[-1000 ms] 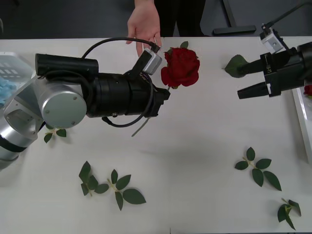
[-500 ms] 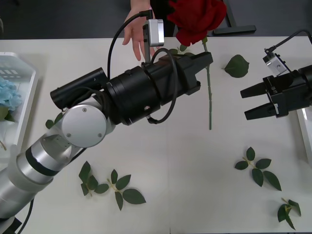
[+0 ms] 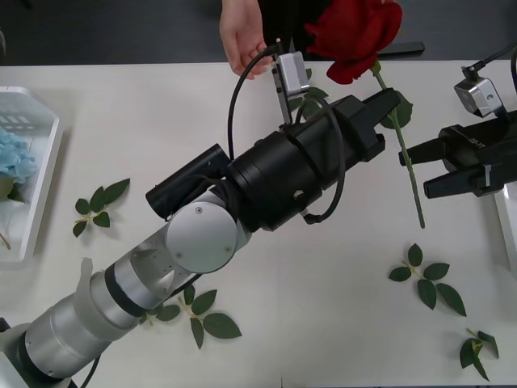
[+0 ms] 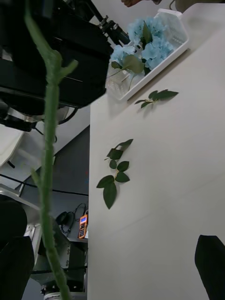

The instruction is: Place the red flowers into the right box and the blue flowers into the left box. If a person shows an open palm, hand one flower to the person first, then continue sorting.

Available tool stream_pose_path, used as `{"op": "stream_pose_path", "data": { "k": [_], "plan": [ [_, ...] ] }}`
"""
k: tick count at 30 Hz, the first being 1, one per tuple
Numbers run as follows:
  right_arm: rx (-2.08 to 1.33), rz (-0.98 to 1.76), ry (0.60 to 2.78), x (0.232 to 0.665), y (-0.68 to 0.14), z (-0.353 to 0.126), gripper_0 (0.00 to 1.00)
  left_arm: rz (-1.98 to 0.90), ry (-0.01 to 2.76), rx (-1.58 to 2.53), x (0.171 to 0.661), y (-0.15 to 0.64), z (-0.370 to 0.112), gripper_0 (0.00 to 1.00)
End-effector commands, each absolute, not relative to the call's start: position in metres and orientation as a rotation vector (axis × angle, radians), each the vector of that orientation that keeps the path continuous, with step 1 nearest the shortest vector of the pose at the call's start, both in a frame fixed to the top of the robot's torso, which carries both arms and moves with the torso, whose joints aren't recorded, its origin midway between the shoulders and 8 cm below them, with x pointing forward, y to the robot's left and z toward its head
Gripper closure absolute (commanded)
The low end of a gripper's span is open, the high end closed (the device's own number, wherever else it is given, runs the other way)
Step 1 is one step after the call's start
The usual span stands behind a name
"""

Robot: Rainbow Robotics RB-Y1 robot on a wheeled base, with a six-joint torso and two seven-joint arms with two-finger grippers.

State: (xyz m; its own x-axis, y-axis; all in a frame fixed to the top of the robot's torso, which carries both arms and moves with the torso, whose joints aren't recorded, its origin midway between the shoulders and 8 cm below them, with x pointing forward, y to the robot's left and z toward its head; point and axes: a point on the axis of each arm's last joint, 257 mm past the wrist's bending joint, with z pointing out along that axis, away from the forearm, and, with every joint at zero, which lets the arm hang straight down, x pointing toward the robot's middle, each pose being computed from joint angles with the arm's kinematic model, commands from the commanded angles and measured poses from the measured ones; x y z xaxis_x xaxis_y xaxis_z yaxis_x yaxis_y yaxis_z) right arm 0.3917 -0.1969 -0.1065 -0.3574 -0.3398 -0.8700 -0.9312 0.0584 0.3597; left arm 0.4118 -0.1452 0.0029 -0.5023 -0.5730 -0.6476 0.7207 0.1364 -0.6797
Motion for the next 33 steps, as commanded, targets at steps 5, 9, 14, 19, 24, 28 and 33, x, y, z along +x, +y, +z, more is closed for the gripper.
{"op": "stream_pose_path", "data": {
  "k": [5,9,14,19,24,28,33],
  "plan": [
    [-1.341,1.387,1.65,0.361,-0.169,-0.092,0.0,-1.615,1.349,0.171,0.408,-0.161,0.02,1.0],
    [-1.33,1.383,1.654,0.362,-0.159,-0.103,0.0,-1.61,1.349,0.172,0.409,-0.159,0.019,1.0],
    [-1.322,1.341,1.683,0.372,-0.15,-0.118,0.2,-1.61,1.349,0.172,0.409,-0.159,0.019,1.0],
    [-1.307,1.329,1.701,0.376,-0.146,-0.121,0.96,-1.61,1.349,0.172,0.409,-0.159,0.019,1.0],
    [-1.298,1.329,1.715,0.377,-0.145,-0.121,1.0,-1.61,1.349,0.172,0.409,-0.159,0.019,1.0],
    [-1.297,1.331,1.723,0.377,-0.146,-0.122,1.0,-1.61,1.349,0.172,0.409,-0.159,0.019,1.0],
    [-1.291,1.334,1.728,0.377,-0.145,-0.122,1.0,-1.61,1.349,0.172,0.409,-0.159,0.019,1.0]
  ]
}}
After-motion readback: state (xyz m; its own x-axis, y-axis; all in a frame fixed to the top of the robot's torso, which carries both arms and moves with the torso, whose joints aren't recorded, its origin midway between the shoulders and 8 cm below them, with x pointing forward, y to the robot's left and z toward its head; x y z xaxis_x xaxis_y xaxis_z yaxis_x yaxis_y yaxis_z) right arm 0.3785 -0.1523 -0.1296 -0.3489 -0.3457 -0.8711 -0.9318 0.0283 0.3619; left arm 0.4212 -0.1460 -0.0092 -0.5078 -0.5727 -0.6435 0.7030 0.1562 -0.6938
